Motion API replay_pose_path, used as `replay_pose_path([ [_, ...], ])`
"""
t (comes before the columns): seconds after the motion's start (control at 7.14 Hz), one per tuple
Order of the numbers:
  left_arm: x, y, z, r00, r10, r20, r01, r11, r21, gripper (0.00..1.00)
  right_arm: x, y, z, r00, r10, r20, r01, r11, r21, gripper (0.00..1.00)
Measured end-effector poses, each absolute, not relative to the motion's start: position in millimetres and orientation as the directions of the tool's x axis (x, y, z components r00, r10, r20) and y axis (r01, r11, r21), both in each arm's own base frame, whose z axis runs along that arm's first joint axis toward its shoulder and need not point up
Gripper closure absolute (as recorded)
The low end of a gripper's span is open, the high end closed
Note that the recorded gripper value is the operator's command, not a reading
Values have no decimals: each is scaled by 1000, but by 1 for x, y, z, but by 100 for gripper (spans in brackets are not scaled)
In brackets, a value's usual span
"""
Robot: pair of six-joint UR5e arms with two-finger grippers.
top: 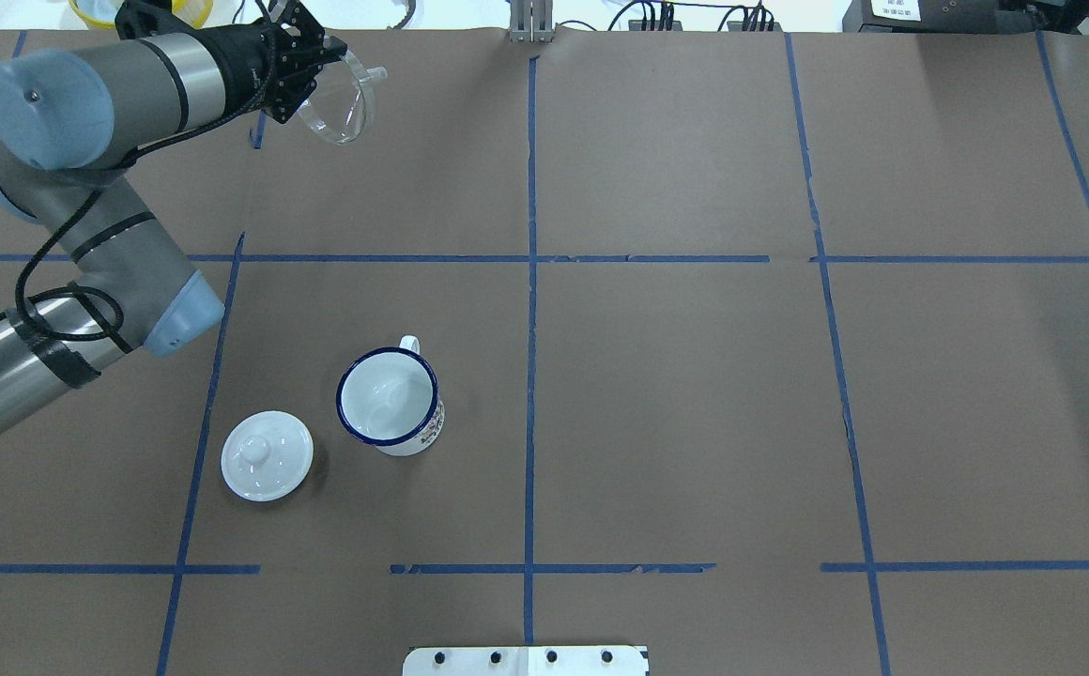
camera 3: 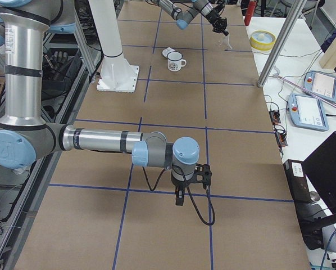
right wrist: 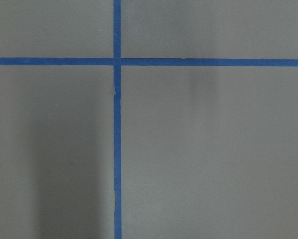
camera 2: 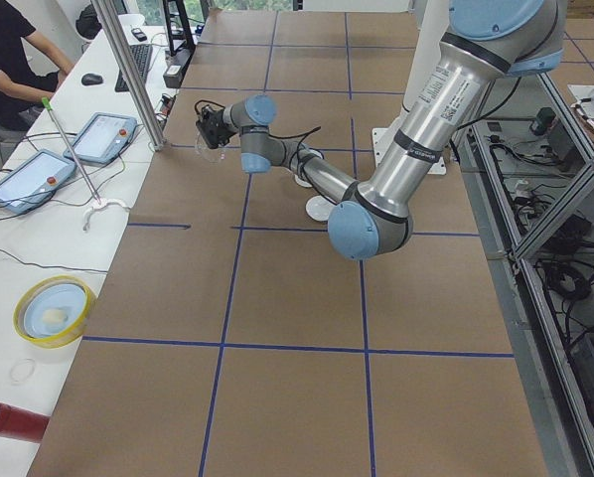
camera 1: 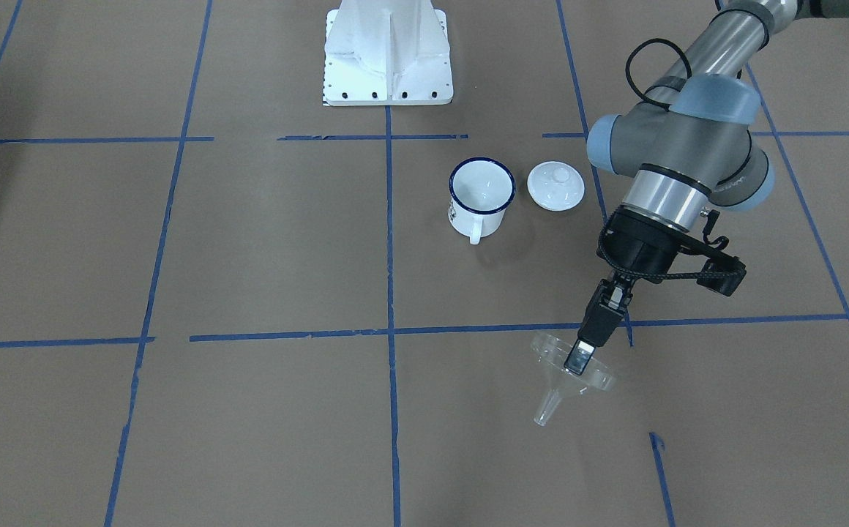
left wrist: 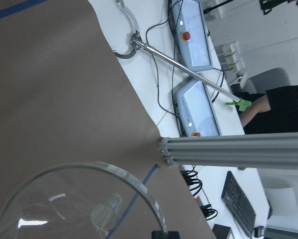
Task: Remove funnel from cup
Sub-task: 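Lower the funnel onto the table farther from the robot and release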
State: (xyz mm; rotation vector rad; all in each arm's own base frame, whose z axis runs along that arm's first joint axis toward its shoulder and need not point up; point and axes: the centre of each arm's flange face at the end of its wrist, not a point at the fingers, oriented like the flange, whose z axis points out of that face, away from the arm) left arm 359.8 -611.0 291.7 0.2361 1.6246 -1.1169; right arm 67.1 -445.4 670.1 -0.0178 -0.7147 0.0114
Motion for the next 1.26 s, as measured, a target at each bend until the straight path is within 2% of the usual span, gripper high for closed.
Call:
replay_pose_path([
  [0.42, 403, -592, 351, -434, -342, -833, 653, 517, -553, 100, 67, -445, 670, 755, 17, 655, -4, 1000, -20, 0],
  [1.26, 415, -570, 394, -415, -368, -832, 642, 529, -555, 100, 67, -445, 670, 755, 16, 655, -4, 1000, -20, 0],
])
